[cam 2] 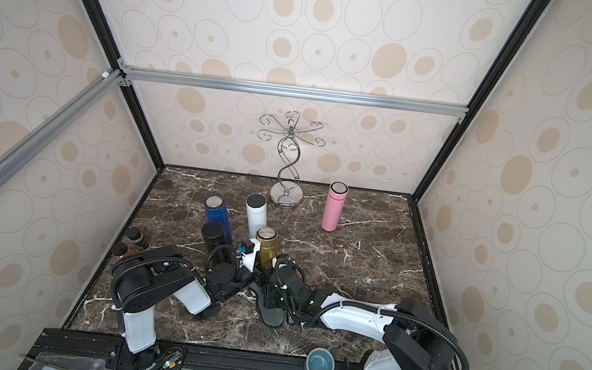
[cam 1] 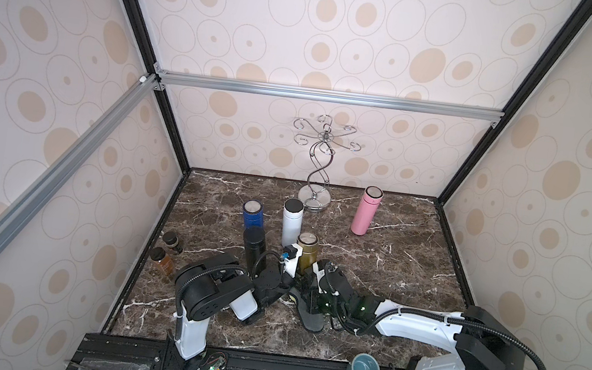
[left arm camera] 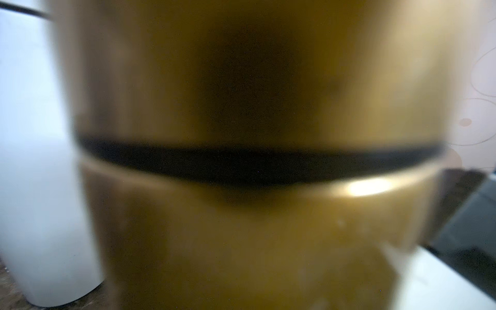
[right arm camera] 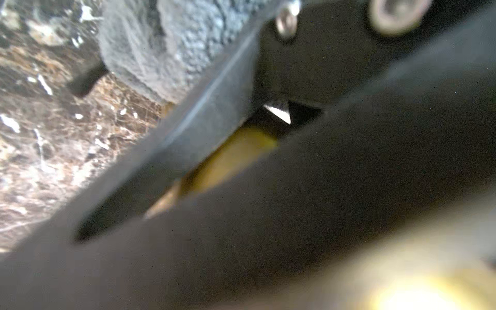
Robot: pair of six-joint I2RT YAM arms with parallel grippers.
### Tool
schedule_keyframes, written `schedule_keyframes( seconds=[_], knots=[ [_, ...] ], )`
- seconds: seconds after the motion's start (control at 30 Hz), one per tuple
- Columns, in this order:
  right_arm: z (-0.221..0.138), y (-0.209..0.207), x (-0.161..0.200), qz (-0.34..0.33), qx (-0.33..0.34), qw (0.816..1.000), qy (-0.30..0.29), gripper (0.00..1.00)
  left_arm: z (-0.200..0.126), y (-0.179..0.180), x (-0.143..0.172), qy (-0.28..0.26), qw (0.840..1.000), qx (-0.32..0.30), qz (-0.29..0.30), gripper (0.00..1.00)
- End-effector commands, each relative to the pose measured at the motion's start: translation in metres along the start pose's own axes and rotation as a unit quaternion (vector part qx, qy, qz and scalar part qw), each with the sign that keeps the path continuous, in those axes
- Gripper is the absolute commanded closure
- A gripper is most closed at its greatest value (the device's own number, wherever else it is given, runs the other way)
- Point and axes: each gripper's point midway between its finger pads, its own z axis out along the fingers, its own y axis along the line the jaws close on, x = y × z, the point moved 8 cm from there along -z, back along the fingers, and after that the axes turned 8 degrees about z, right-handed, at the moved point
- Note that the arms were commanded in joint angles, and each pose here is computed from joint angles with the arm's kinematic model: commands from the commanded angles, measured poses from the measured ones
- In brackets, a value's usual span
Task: Wipe the surface of the thermos
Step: Wipe the dirt from the surface of the thermos.
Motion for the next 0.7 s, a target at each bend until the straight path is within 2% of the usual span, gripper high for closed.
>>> schedule_keyframes(
  seconds=[0.0,0.2,0.3,0.5,0.67],
  knots=[
    [0.010,0.016,0.009,-0.023,-0.021,0.999,0.040,1.00,0.002,-0.028,-0.023,-0.056,0.994,0.087,-0.024,1.00],
    [-0.002,-0.019,0.011,0.016,0.115,0.993,0.015,1.00,0.000,-0.028,-0.022,-0.052,0.995,0.088,-0.016,1.00],
    [-0.014,-0.031,0.013,0.023,0.147,0.989,0.008,1.00,0.000,-0.028,-0.020,-0.048,0.995,0.088,-0.012,1.00],
    [-0.042,-0.038,0.010,0.018,0.158,0.987,-0.010,1.00,-0.005,-0.028,-0.021,-0.054,0.994,0.092,-0.005,1.00],
    [-0.073,-0.037,-0.013,0.014,0.121,0.992,-0.040,1.00,-0.021,-0.034,-0.024,-0.086,0.987,0.135,0.021,1.00]
  ],
)
